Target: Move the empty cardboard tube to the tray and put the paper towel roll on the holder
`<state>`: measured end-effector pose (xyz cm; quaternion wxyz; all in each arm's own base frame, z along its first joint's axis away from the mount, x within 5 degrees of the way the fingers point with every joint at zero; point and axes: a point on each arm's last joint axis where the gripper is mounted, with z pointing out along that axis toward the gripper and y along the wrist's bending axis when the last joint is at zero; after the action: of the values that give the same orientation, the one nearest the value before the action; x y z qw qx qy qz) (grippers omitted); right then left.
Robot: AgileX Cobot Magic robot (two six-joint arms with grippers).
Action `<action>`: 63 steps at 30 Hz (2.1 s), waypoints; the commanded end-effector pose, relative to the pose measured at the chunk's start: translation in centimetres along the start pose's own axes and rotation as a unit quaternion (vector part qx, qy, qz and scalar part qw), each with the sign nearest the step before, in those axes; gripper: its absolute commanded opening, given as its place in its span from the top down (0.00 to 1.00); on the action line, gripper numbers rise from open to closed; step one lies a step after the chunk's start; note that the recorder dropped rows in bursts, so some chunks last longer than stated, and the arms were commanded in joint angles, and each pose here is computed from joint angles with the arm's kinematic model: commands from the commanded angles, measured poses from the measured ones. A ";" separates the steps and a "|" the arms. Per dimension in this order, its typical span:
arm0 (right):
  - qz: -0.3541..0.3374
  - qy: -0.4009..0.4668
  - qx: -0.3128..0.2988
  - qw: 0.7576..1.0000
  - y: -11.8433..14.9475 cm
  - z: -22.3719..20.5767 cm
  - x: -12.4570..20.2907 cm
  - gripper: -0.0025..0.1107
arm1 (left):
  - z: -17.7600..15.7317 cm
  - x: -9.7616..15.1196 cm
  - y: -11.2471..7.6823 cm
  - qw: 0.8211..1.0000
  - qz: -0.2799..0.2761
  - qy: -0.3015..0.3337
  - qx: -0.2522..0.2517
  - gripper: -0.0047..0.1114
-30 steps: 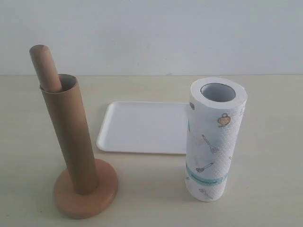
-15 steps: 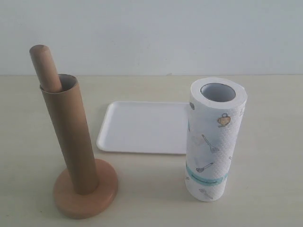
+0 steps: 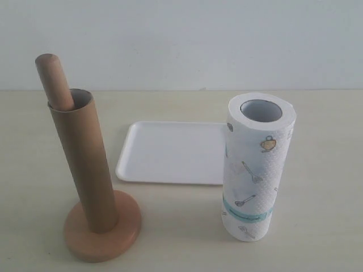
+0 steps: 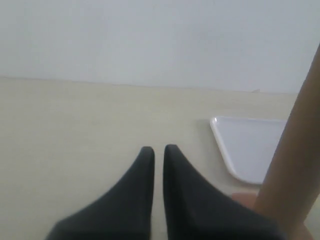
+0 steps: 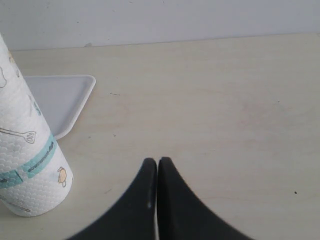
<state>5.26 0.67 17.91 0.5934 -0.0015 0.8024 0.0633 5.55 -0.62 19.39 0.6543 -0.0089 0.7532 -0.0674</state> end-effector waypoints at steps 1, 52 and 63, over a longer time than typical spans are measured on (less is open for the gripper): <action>-0.003 -0.005 0.000 1.000 0.0 0.0 -0.1 0.98 | -0.4 -2.7 0.1 0.988 0.002 -0.153 -0.007 0.91; -0.003 -0.006 0.000 1.000 0.0 0.0 -0.1 0.98 | 6.4 -0.2 -5.7 0.952 -0.040 0.074 0.293 0.22; -0.003 -0.006 0.000 1.000 0.0 0.0 -0.1 0.98 | 7.6 -1.9 -5.9 0.957 0.021 0.026 0.288 0.09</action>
<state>5.26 0.67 17.91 0.5934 -0.0015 0.8024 0.0633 12.31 -6.84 20.64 0.6076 0.1785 0.7189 -0.2867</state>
